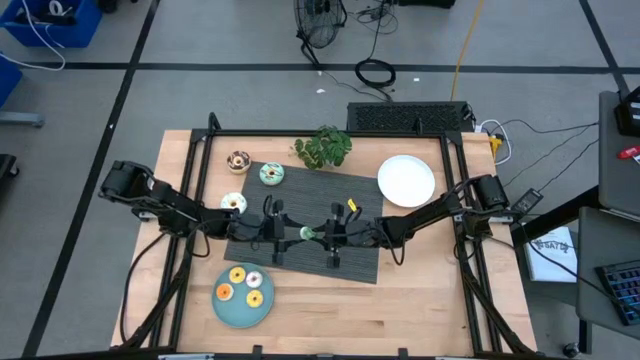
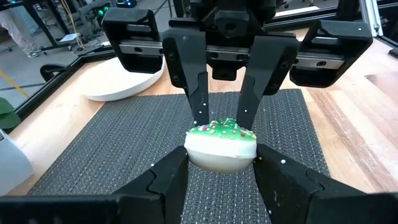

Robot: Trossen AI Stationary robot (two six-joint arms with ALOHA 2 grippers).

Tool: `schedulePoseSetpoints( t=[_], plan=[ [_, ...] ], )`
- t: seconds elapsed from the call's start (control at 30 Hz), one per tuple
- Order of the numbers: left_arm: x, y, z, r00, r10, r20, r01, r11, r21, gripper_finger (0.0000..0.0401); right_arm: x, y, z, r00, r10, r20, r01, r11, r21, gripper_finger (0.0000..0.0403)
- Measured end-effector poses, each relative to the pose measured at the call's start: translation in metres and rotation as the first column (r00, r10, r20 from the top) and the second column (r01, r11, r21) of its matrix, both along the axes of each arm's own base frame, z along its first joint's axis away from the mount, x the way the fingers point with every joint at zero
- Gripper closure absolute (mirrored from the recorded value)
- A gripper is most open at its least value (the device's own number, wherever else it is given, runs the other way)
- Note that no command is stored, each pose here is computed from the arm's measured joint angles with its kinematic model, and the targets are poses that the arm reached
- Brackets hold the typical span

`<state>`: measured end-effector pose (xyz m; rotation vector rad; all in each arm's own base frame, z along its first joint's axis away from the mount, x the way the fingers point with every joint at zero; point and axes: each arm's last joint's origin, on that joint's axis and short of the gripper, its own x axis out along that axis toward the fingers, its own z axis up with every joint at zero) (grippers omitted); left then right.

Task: Pick & Place donuts
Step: Put the green donut on the blue plate

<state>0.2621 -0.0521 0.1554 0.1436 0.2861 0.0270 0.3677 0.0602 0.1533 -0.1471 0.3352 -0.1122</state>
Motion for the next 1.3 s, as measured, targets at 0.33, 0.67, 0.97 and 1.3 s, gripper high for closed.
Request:
schedulePoseSetpoints(
  t=[0.33,0.67,0.97,1.3],
  plan=[
    [-0.0001,0.0000,-0.0001,1.000,0.001,-0.001,-0.001,1.000,-0.004,0.0221,0.0000,-0.0001,-0.0001,1.000,-0.008,0.003,0.008,1.000,0.024,0.0326],
    [-0.0002,-0.0002,-0.0002,1.000,-0.004,-0.002,0.004,1.000,-0.005,0.0222,-0.0008,0.0045,-0.0002,1.000,0.001,0.003,-0.001,0.999,0.034,0.0326],
    [-0.0002,-0.0002,-0.0003,1.000,-0.002,-0.003,0.002,1.000,-0.009,0.0222,-0.0010,0.0045,-0.0008,1.000,0.001,-0.003,-0.001,0.999,0.033,0.0326],
    [-0.0003,-0.0016,-0.0005,0.999,-0.050,-0.006,0.049,0.998,-0.031,0.0227,-0.0012,0.0047,-0.0015,1.000,0.004,-0.010,-0.004,0.999,0.033,0.0326]
  ],
)
